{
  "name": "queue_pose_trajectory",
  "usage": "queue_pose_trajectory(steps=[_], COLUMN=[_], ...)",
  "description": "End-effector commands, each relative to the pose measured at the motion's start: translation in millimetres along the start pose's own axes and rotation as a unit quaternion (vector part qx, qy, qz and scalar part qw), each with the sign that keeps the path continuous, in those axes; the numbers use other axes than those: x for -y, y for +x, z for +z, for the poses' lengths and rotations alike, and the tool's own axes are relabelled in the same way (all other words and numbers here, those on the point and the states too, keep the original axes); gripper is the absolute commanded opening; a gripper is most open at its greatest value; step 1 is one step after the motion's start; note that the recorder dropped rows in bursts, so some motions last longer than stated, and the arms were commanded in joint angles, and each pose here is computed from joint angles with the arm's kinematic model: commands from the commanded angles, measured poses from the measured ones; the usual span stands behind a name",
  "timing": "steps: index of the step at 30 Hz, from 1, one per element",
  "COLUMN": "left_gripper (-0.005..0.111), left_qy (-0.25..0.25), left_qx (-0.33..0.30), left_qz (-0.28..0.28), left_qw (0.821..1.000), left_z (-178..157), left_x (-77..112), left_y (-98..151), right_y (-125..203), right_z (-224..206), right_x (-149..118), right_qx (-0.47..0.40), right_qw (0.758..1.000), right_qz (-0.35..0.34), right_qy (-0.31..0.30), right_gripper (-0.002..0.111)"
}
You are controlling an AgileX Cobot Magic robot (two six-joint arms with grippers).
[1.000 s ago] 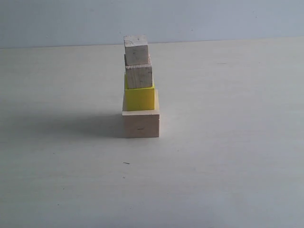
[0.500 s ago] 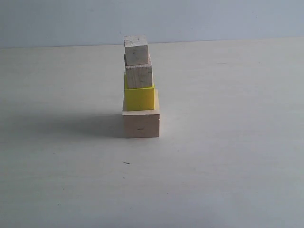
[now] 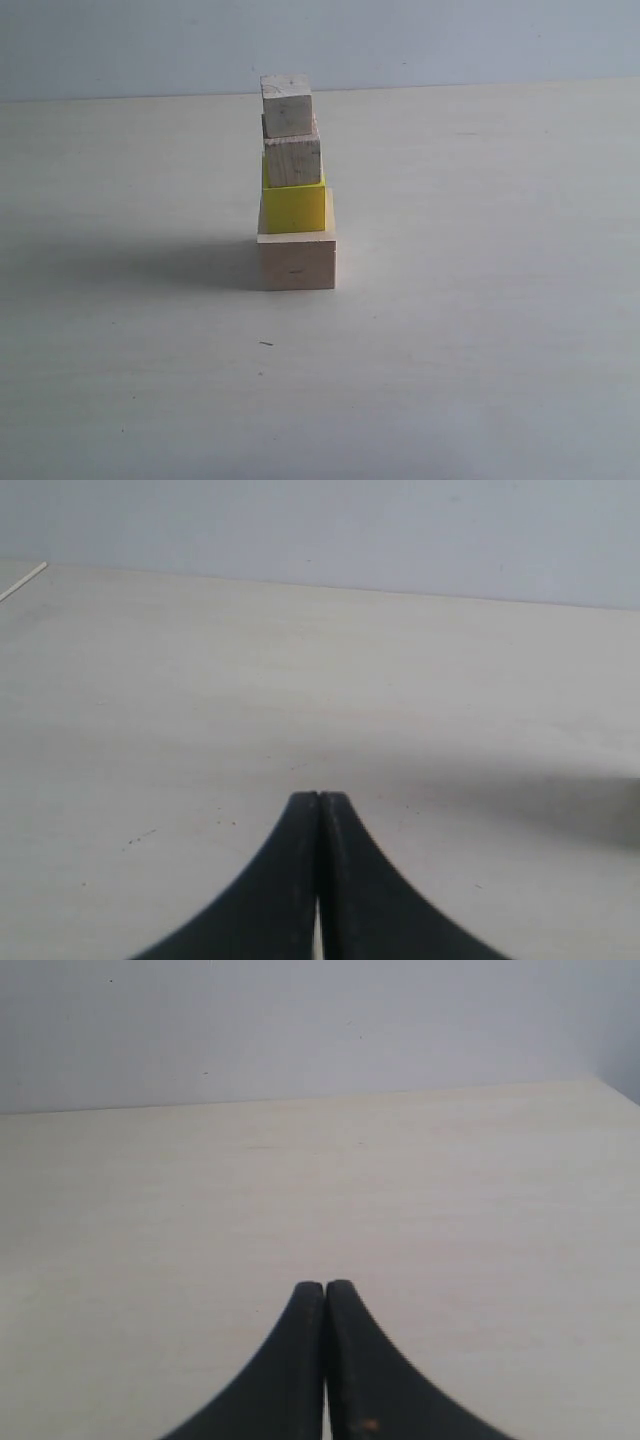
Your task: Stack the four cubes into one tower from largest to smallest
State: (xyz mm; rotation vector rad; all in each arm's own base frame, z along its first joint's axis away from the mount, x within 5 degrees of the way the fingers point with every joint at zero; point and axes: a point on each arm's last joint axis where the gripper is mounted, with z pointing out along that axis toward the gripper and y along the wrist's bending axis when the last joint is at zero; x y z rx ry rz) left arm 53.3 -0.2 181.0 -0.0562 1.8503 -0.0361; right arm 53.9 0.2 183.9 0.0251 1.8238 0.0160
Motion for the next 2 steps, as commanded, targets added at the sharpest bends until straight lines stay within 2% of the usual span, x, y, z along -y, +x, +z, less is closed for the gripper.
queue_pose_trajectory(steps=[1,2], left_gripper=[0.0,0.0], left_qy=[0.003,0.003], left_qx=[0.006,0.006], left_qz=[-0.003,-0.003], left_qw=[1.0,1.0], left_z=[-0.1,-0.1], left_x=[0.3,0.3], left_y=[-0.1,-0.1], right_y=[0.8,0.8], right_z=[0.0,0.0], right_x=[0.3,0.3], right_qx=[0.004,0.004], right_qw=[1.0,1.0], right_qz=[0.002,0.002], right_qy=[0.003,0.003], right_gripper=[0.0,0.0])
